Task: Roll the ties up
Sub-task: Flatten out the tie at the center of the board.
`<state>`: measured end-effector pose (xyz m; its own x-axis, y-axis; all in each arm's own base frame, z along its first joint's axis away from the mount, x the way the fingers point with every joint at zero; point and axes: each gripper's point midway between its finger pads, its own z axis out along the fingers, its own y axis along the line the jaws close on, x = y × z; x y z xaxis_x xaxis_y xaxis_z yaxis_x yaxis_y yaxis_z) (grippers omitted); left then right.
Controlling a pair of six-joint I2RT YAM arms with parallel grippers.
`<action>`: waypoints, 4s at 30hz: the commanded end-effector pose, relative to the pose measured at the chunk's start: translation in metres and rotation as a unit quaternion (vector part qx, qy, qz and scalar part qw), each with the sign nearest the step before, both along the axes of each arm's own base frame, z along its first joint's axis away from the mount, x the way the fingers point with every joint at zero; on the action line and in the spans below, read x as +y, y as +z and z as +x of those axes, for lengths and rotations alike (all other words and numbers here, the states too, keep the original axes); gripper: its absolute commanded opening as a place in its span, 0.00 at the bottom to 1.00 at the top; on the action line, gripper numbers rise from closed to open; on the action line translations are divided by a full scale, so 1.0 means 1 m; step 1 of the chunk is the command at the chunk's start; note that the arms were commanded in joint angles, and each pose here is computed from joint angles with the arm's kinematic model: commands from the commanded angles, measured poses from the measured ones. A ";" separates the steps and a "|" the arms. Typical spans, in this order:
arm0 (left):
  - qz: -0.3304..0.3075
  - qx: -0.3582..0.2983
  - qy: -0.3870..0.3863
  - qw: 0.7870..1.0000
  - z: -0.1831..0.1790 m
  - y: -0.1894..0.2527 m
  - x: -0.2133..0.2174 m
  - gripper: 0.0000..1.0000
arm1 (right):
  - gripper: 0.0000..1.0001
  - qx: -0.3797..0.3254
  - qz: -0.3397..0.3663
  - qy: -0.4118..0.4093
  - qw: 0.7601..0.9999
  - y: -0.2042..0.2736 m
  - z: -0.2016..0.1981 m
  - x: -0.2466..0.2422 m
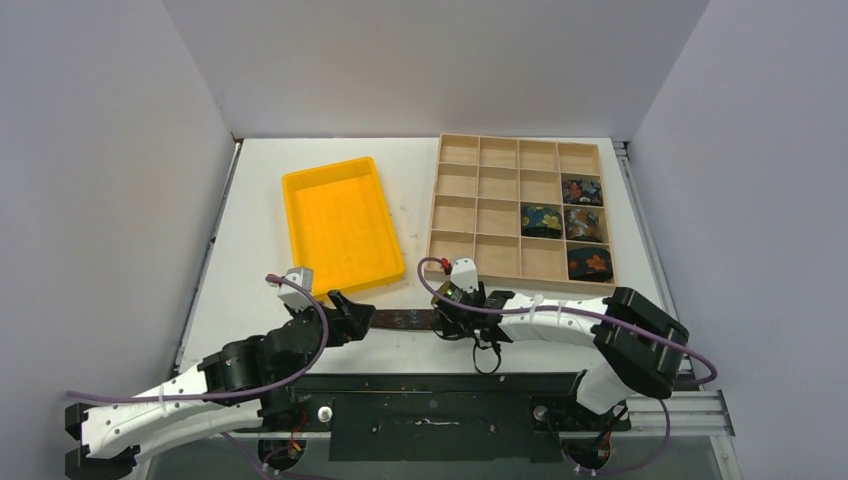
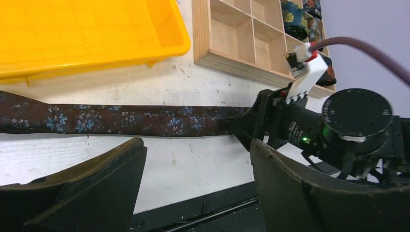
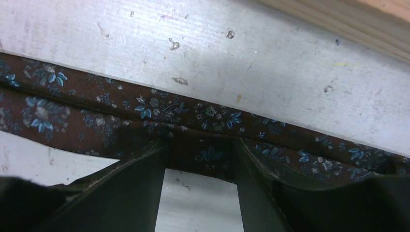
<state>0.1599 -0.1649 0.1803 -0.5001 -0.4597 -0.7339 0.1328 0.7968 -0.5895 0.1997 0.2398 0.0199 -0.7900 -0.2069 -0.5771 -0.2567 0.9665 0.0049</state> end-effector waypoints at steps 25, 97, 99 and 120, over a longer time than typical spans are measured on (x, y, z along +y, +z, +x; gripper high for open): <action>0.124 0.037 0.126 0.983 0.020 -0.079 0.037 0.76 | 0.62 -0.079 0.121 0.063 0.987 0.074 0.004 0.027; -0.051 0.173 0.206 0.962 0.056 -0.075 0.081 0.96 | 0.72 -0.094 0.174 0.149 0.969 0.052 0.043 0.121; -0.045 0.155 0.205 0.965 0.053 -0.069 0.085 0.96 | 0.71 -0.090 0.170 0.147 0.970 0.048 0.051 0.129; -0.070 0.094 0.083 0.990 0.042 -0.056 0.047 0.88 | 0.61 -0.011 0.131 0.321 0.938 -0.009 -0.021 0.165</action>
<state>0.2001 -0.0990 0.1186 -0.4764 -0.6910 -0.5437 -0.2062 0.6889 -0.6949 0.2122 0.4246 0.0227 -0.5549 -0.3916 -0.7340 -0.7275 0.6564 0.1999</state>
